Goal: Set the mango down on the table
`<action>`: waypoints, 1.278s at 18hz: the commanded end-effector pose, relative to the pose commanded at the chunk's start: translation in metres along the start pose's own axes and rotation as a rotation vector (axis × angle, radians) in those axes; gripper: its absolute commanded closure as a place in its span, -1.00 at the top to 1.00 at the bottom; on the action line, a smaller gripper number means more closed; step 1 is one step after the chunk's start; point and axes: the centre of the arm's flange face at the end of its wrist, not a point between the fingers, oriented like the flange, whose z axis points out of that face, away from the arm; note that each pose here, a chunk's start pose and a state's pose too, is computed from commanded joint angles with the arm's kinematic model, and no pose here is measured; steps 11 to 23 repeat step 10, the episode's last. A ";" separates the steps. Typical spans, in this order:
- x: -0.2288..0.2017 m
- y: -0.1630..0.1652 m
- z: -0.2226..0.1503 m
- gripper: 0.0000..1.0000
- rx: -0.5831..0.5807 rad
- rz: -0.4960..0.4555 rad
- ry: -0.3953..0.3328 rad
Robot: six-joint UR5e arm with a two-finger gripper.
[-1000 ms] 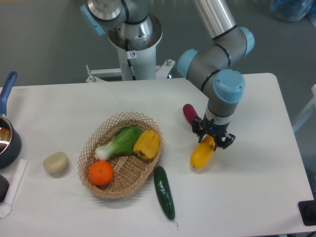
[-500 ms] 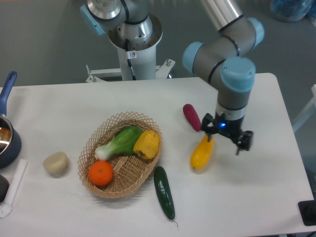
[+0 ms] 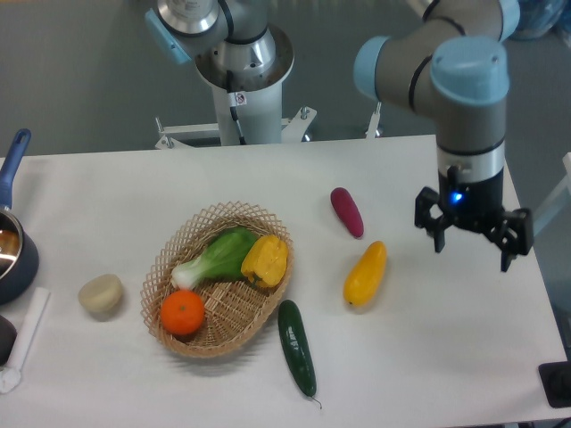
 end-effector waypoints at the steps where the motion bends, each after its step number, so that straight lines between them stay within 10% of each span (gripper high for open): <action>1: 0.002 0.008 -0.006 1.00 -0.006 0.045 0.014; 7: 0.015 0.048 -0.019 1.00 -0.027 0.184 0.063; 23: 0.017 0.052 -0.017 1.00 -0.026 0.179 0.065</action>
